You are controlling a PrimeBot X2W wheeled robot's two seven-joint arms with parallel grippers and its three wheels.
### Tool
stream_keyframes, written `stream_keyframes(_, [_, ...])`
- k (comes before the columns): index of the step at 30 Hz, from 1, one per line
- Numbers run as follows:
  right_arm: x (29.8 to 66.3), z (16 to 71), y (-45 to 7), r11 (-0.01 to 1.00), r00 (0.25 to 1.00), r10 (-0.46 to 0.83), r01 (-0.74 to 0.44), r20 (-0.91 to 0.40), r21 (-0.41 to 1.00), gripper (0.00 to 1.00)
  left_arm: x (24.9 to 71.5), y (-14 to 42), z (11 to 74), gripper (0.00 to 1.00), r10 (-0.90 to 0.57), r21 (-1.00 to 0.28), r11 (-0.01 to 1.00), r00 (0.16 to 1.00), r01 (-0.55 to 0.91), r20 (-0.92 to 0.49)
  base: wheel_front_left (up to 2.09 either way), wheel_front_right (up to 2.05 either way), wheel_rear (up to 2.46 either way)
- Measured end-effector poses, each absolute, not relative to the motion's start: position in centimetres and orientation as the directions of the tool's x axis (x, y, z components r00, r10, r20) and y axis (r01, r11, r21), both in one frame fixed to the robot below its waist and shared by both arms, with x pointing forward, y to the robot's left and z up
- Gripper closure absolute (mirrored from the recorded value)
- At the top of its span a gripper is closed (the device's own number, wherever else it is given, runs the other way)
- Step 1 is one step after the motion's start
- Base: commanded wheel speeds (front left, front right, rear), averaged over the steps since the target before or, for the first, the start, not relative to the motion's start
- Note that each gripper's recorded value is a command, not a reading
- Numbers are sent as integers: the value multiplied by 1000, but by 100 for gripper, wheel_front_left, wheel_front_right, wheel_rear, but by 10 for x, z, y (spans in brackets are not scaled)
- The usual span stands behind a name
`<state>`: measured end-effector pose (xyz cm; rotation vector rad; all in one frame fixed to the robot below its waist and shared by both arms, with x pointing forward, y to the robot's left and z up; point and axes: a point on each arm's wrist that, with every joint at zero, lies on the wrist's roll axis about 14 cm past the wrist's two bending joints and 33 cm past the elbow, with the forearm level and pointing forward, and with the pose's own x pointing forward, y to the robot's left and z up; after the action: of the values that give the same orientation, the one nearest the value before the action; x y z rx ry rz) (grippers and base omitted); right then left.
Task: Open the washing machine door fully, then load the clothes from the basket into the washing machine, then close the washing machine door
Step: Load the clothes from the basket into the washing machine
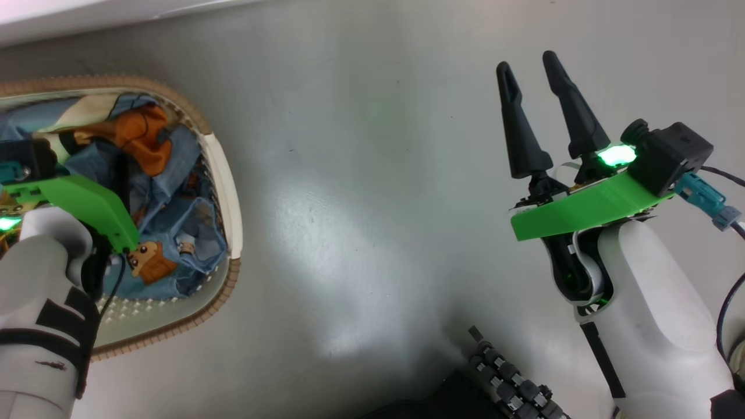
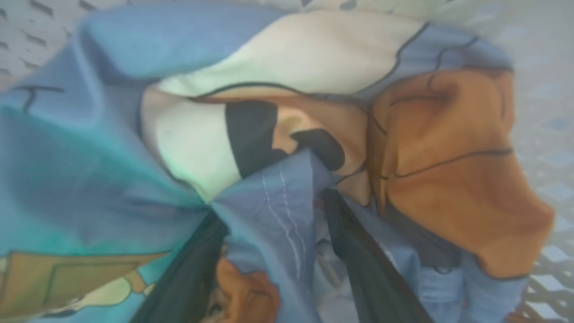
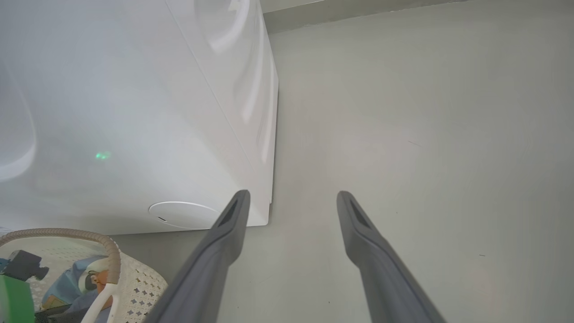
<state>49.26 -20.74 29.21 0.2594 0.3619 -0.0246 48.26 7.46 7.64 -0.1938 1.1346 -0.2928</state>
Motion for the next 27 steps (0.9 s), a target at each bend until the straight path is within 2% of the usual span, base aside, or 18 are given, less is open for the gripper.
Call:
stream_keyframes(1, [492,292,-207,967,935,24,69,-354,246,0,483,73,76,0,-329,-303,944,389,127,-861,0,0,0])
stream_keyframes(2, [492,292,-206,967,934,26,67,-355,246,0,484,71,76,57,-332,-308,943,385,124,-861,0,0,0])
stream_keyframes(3, [492,292,-206,967,934,27,66,-355,246,0,484,70,76,100,-334,-310,942,383,125,-861,0,0,0])
stream_keyframes(11, [494,305,-204,966,943,31,56,-330,252,0,488,64,92,100,-350,-322,937,394,137,-850,0,0,0])
stream_keyframes(16, [499,322,-201,965,955,39,41,-295,260,0,475,64,105,100,-365,-332,931,399,150,-841,0,0,0])
stream_keyframes(27, [504,373,-192,961,979,64,-8,-192,275,0,461,54,167,100,-419,-394,904,525,167,-741,0,0,0])
